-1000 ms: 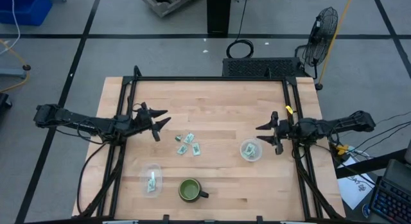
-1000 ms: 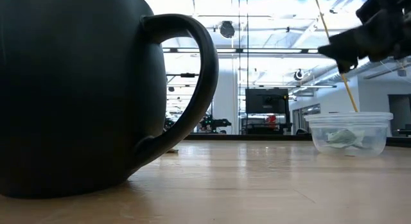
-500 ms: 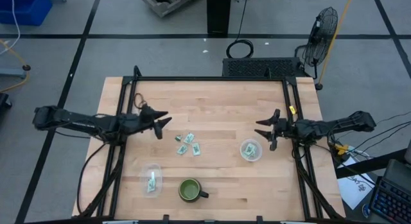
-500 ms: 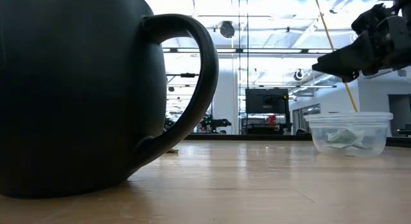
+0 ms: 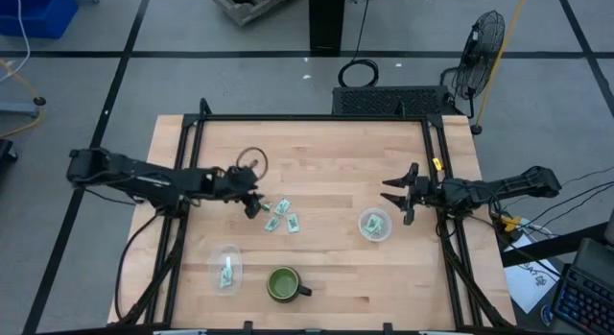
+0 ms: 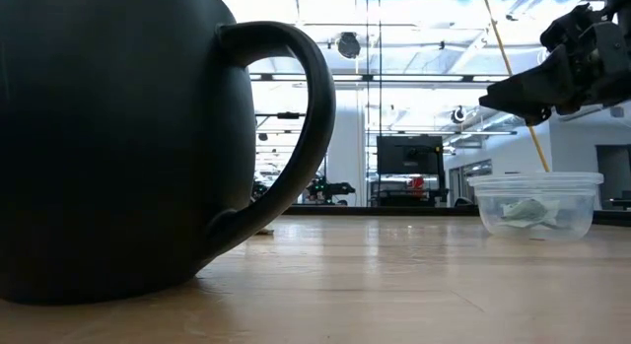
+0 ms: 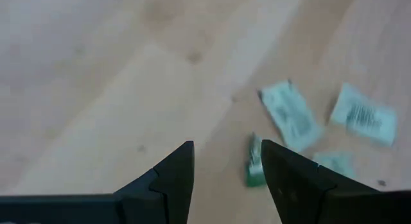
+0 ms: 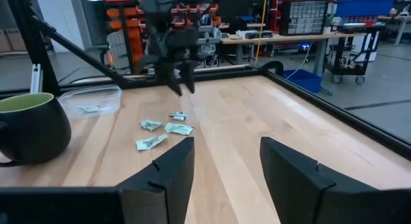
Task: Pick and place Stevia / Truvia into bins
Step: Put the green truvia packet into the rectangular transparent container
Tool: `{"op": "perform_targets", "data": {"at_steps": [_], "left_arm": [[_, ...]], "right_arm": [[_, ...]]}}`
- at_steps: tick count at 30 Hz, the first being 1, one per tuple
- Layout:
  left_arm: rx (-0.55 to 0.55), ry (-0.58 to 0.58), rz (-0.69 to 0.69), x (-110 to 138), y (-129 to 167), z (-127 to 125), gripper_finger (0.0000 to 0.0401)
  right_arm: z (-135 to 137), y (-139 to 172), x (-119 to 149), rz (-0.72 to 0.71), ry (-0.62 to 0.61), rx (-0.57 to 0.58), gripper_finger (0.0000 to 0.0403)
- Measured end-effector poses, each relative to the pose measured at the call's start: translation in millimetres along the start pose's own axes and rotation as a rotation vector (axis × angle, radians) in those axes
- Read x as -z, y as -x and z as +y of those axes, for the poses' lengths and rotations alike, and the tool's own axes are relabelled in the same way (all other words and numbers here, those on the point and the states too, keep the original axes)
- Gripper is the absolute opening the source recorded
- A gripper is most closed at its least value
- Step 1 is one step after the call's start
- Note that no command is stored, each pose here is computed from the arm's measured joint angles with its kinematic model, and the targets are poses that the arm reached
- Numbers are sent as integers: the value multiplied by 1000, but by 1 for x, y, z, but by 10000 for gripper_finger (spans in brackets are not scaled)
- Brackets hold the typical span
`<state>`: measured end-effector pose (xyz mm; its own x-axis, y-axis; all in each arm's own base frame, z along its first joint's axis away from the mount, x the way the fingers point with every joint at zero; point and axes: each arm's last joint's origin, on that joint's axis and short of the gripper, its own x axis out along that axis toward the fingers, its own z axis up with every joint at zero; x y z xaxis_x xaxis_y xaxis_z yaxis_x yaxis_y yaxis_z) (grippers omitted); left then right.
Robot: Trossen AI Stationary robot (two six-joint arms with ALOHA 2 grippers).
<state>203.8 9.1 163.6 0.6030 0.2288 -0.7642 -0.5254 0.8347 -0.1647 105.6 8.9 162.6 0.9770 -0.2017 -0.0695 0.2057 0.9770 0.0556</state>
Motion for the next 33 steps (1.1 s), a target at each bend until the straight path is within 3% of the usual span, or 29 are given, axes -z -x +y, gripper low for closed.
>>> {"op": "perform_targets", "data": {"at_steps": [7,13,22,27,33], "left_arm": [[121,-118,-22,12,-14,-33,186],[-19,-128,31,22,-22,-34,231],[-5,-172,56,19,-33,-43,305],[-37,-213,120,27,-47,-42,298],[-55,-219,97,26,-49,-42,261]], "right_arm": [[0,0,0,0,0,0,169],[0,0,0,0,0,0,169],[0,0,0,0,0,0,170],[0,0,0,0,0,0,170],[0,0,0,0,0,-1,170]]}}
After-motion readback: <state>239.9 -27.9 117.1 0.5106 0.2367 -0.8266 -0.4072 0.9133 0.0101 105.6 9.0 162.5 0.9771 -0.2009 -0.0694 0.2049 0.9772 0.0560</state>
